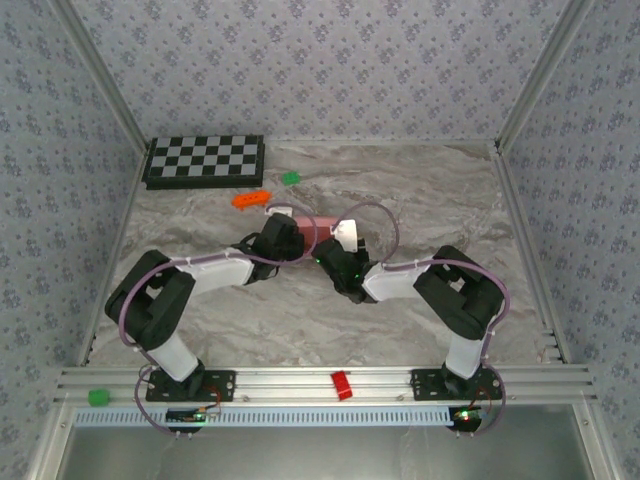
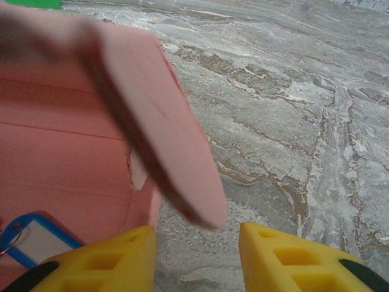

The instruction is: Fold the paper box

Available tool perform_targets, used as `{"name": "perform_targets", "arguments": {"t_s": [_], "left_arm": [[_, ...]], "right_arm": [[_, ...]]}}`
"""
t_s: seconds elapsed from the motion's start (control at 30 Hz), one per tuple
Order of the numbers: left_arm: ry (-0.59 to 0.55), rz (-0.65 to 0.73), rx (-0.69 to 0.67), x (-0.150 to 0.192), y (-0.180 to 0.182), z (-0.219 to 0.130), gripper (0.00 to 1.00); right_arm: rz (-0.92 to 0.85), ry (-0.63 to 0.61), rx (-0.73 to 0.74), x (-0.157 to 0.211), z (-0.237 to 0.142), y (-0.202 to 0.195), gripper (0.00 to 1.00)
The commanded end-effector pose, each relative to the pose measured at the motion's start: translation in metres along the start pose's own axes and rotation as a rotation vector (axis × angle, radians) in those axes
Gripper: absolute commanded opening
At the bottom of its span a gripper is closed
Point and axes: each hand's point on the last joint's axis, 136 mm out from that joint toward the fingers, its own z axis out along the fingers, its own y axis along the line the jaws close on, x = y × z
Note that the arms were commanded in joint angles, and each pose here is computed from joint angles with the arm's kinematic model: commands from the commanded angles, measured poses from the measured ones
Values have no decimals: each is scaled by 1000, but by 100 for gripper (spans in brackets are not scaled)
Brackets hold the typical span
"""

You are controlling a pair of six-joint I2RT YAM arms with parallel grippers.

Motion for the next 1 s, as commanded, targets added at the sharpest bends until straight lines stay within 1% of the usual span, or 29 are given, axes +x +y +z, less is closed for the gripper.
{"name": "perform_targets", "arguments": {"t_s": [0.0,0.4,0.67,0.83,0.97], "left_arm": [[-31,10,-14,-6,2,-9,48],[-42,30,-18,1,11,-23,61],[-45,40,-23,6,19,-40,62],[-60,54,-108,7,40,-55,62],[-66,66,-245,4,66,-65,62]], "right_arm": [[13,-11,29,-2,-7,-8,43],[16,-3,2,1,-20,-12,52],[30,16,0,8,-32,-22,55],[38,32,39,15,-43,-43,54],[25,47,104,16,-45,-65,54]]}}
